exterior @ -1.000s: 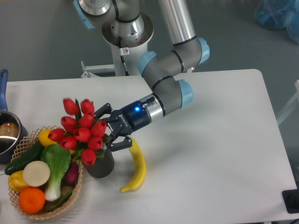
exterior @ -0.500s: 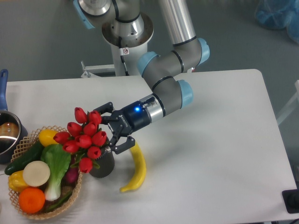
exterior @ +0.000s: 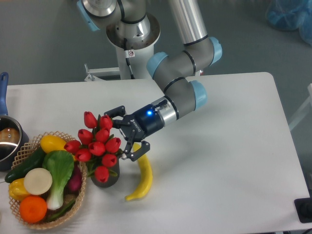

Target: Insert the flowers into the vase

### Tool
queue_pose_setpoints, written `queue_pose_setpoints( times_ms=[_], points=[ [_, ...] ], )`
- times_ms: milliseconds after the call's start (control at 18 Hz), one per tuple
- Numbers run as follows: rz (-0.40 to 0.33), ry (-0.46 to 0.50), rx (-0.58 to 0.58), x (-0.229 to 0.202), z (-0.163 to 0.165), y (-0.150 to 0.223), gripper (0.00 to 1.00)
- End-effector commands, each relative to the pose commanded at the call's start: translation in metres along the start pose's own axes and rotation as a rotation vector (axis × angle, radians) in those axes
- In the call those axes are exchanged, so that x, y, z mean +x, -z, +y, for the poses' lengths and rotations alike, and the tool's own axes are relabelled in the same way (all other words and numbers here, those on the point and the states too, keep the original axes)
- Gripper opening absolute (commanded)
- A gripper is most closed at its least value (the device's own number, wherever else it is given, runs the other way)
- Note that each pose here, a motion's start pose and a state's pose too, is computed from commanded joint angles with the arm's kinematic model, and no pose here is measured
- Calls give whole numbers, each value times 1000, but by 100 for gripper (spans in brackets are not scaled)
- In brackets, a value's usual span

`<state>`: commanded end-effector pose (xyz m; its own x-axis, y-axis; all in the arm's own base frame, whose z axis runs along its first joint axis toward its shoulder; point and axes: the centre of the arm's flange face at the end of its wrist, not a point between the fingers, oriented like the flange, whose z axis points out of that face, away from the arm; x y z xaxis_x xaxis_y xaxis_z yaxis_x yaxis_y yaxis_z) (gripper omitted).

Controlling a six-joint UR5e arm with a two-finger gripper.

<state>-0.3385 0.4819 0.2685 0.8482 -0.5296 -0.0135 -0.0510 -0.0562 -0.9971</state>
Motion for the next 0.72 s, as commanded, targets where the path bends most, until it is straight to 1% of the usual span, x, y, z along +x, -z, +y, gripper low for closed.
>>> queue_pose_setpoints(
  times_ms=[222, 389, 500, 722],
  points=[
    [-51, -2, -22, -13, 2, 29, 100],
    [-84, -12, -120, -20, 3, 52, 100],
    [-91, -16, -171, -22, 2, 57, 100],
    [-104, -52, -245, -26, -15, 65, 100]
  ],
)
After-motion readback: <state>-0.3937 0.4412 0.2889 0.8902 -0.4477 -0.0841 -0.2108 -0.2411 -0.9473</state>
